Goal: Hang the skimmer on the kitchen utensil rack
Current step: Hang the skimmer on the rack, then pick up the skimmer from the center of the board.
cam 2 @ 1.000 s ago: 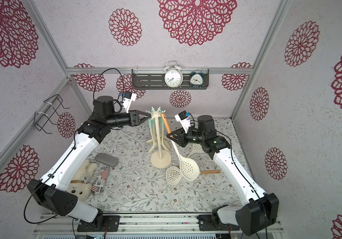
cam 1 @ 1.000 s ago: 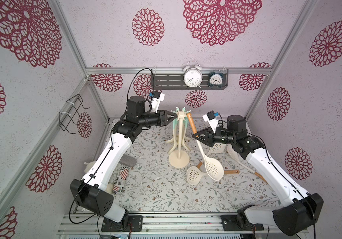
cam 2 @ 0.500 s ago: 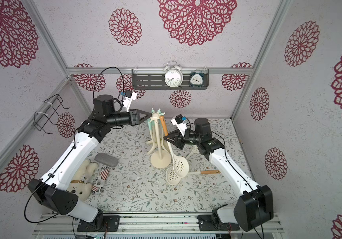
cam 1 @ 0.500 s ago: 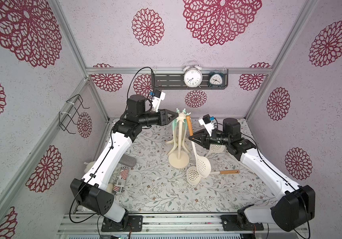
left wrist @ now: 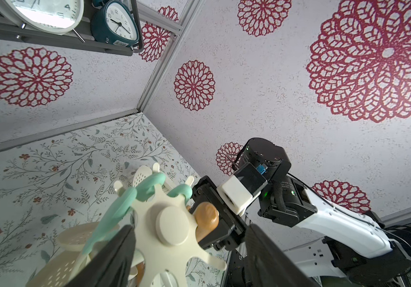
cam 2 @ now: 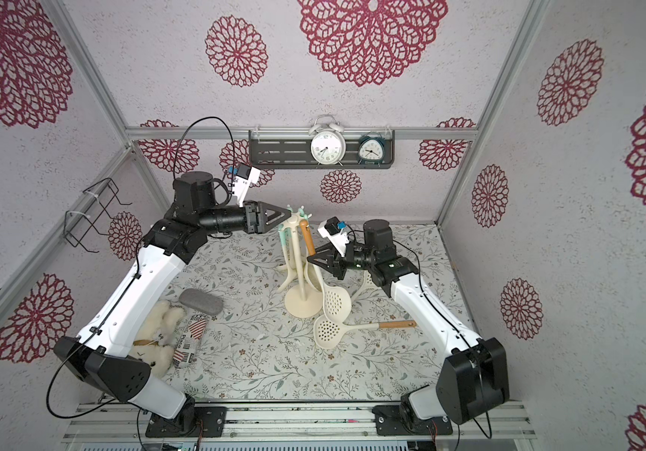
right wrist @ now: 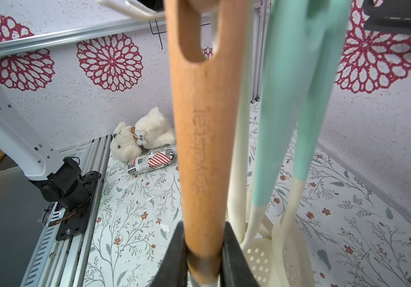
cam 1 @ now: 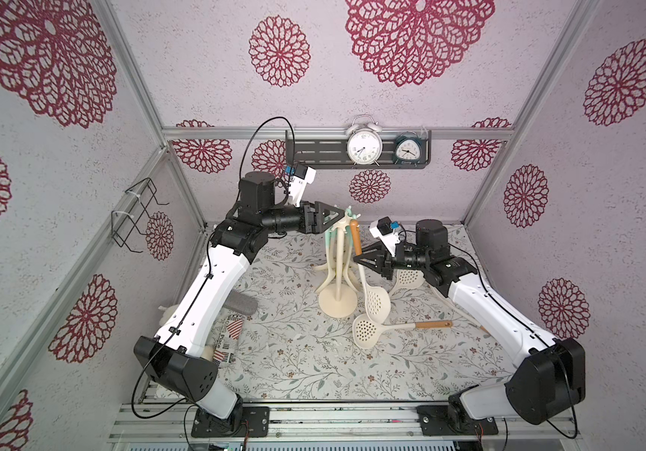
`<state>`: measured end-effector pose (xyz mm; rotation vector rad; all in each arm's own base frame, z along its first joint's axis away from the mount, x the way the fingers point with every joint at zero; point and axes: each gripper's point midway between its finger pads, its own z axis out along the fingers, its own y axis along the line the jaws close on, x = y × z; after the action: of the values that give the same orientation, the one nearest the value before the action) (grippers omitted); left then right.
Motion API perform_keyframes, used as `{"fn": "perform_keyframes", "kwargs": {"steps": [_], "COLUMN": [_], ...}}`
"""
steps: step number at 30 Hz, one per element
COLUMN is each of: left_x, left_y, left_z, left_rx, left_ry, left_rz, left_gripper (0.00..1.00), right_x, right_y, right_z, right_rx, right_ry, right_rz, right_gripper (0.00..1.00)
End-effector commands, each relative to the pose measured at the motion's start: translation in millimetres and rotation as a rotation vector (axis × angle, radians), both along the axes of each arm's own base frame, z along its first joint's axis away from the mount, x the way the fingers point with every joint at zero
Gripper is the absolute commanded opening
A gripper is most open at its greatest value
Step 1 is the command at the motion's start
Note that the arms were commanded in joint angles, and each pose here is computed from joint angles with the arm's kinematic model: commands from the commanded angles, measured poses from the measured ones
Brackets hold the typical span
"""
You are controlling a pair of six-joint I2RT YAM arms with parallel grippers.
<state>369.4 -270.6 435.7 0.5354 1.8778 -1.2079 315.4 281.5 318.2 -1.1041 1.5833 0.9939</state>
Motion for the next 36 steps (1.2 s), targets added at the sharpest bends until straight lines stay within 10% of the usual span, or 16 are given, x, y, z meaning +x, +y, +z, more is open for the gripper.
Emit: {"fn": "perform_keyframes", "kwargs": {"steps": [1,14,22,28,36], "left_x": [6.3,-6.4,-41.9,-69.9,-96.8], "left_y": [4.4,62.9,117.0,148.7,137.3], "left_z": [-6.2,0.8,-36.4,-105.1,-184.5], "left_rx": [0.036,0.143,0.262,0.290,0.316], "left_ry": [-0.001,-0.079,-0.040,0.091,0.169], "left_rz": [0.032,0.305,0.521,0.658,0.707], "left_gripper": [0.75,0.97,0.97,0.97,0.97], "right_x": [-3.4,-3.2,3.3,-21.9,-24.5], "right_y": [-3.7,-42.2,-109.3,-149.0,-170.4], "right_z": [-27.9,26.9,-48.2,-128.2,-171.4], "right_rx": [-0.062,0.066,0.065,0.045,-0.021], "right_ry": [0.088,-0.009,0.267,0.579,0.602], "right_rz": [-0.027,-0.273,-0.750,-0.993,-1.041], "right_gripper": [0.07,0.64,0.99,0.99,0.99]}}
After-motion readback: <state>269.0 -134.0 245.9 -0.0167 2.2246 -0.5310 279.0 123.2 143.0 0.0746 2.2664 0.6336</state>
